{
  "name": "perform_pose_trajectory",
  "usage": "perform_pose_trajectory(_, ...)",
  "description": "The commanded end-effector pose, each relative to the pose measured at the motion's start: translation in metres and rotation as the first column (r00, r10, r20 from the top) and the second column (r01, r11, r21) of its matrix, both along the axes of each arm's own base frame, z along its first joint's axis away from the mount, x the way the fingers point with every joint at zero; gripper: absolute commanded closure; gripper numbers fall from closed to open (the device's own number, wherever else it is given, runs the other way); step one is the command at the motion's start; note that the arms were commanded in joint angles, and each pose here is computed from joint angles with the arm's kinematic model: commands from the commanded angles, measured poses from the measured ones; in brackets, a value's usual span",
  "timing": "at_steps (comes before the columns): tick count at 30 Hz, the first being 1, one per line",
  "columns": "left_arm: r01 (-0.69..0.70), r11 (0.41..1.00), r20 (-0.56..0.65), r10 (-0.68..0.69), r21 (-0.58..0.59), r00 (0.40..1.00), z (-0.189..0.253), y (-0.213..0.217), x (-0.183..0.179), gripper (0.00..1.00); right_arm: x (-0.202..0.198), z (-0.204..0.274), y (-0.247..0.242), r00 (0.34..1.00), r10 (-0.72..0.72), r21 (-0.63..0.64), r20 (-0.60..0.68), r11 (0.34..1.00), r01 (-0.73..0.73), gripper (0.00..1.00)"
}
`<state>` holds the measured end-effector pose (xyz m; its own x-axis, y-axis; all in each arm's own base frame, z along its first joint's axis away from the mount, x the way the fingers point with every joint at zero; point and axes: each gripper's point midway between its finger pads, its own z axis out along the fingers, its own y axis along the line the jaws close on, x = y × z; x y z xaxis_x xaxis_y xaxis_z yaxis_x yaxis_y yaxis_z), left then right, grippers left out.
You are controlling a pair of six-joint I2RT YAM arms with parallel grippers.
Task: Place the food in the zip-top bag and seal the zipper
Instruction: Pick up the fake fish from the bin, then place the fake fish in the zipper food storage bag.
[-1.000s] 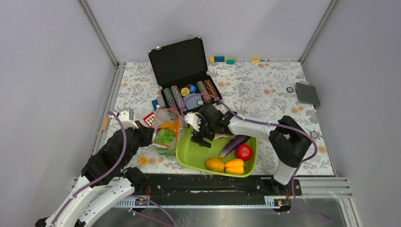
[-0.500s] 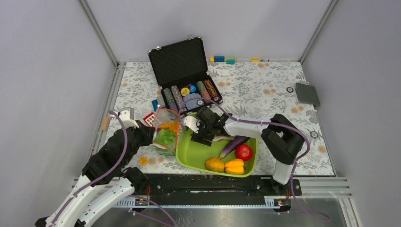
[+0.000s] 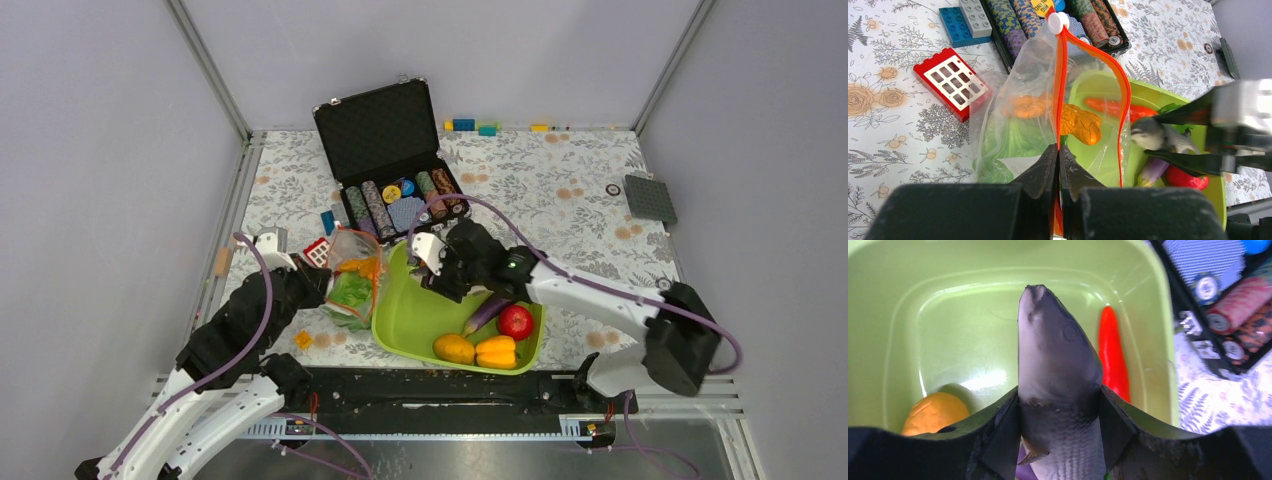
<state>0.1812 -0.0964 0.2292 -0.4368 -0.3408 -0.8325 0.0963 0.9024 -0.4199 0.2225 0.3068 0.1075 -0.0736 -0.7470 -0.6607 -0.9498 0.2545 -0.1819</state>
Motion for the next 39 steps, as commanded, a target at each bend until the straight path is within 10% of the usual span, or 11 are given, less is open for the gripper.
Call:
perform_pose_trajectory(1, 0.024, 0.999, 0.033, -0.023, -0.032, 0.999, 0.008, -0.007, 0.003, 0.96, -0.009, 0.062, 0.006, 0.997, -0.024, 0.218, 0.070, 0.976, 0.008, 0.49)
perform_pose_trajectory(8, 0.039, 0.998, 0.044, -0.037, -0.053, 0.998, 0.011, -0.010, 0.001, 0.96, -0.040, 0.184, 0.039, 0.989, 0.070, 0.643, 0.128, 0.753, -0.136, 0.57)
perform_pose_trajectory(22, 0.089, 0.993, 0.037, -0.086, -0.078, 0.996, 0.014, -0.023, 0.001, 0.96, -0.060, 0.323, 0.138, 0.893, 0.448, 0.956, 0.031, 0.247, -0.157, 0.63)
perform_pose_trajectory(39, 0.068, 0.992, 0.020, -0.066, -0.110, 0.998, 0.012, -0.023, 0.001, 0.96, -0.027, 0.232, 0.175, 0.923, 0.369, 0.969, -0.110, 0.248, 0.016, 0.60)
